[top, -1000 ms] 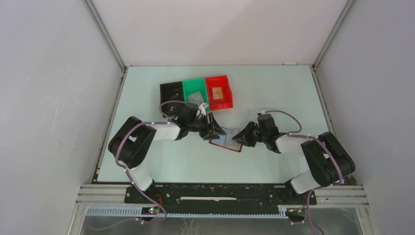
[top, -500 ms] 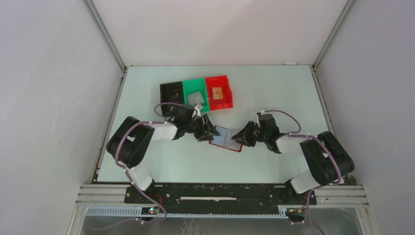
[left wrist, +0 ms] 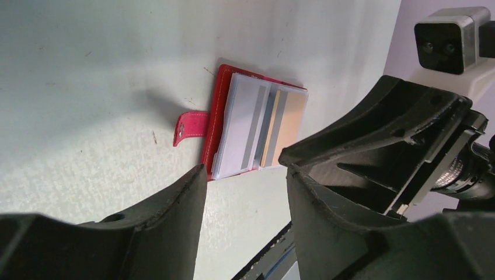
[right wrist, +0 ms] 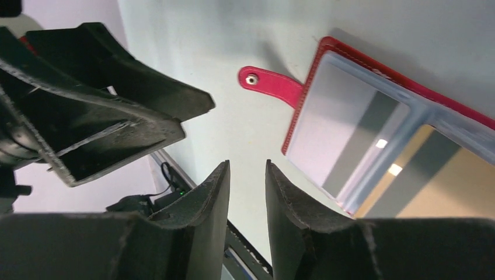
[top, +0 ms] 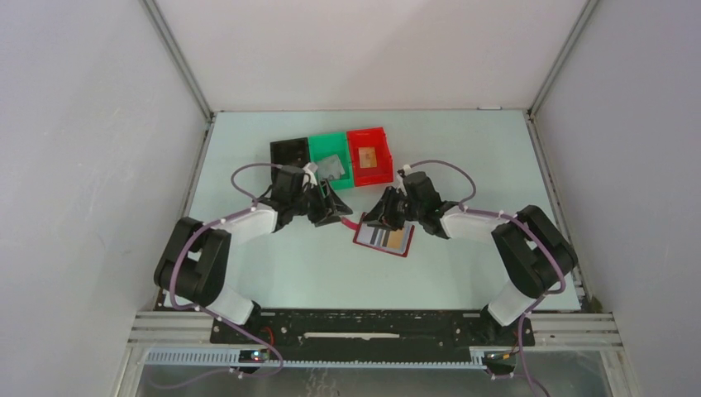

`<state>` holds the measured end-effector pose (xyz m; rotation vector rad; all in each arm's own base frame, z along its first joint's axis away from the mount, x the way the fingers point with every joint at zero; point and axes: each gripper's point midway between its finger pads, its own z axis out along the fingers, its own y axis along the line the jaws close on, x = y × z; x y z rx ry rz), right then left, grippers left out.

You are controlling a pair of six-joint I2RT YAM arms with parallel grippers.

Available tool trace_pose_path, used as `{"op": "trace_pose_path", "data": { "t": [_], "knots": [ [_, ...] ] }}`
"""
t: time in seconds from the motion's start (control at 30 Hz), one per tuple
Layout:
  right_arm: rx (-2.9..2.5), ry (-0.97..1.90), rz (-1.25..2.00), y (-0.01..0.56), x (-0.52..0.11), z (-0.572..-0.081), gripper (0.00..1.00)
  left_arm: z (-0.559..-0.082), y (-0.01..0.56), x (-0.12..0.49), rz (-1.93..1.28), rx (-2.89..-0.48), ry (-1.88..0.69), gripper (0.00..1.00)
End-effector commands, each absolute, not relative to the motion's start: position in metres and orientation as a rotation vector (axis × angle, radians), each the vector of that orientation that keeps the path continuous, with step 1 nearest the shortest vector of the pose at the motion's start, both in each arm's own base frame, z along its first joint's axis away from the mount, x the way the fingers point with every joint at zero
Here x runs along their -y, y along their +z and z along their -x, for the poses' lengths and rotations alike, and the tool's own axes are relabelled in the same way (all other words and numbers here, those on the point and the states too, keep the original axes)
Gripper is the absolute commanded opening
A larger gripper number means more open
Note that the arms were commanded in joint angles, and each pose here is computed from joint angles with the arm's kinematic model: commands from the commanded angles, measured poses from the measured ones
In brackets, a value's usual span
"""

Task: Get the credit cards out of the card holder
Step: Remove the credit card from the card holder.

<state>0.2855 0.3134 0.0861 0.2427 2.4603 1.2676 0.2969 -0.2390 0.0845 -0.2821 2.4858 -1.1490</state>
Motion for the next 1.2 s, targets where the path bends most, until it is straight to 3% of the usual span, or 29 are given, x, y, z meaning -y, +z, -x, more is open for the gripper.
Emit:
{"op": "trace_pose_path", "data": {
  "t": [0.0,0.2,0.5,1.17],
  "knots": [
    [-2.468,1.151,-0.256,0.084,-0.298,-0.288,0.37,-0.297,0.099,0.244,0.190,-2.460,-1.162,0.58],
    [-2.470,1.123,-0.421,0.070,-0.271,-0.284,0.35,-0.292,0.111,0.273,0.081,-2.459,-1.236,0.58],
    [-2.522,1.115,-0.501,0.049,-0.274,-0.283,0.32,-0.296,0.081,0.298,0.159,-2.500,-1.399,0.57],
    [-2.643,0.818,-0.723,0.002,-0.241,-0.273,0.25,-0.272,0.030,0.291,0.165,-2.720,-1.165,0.54]
  ]
}}
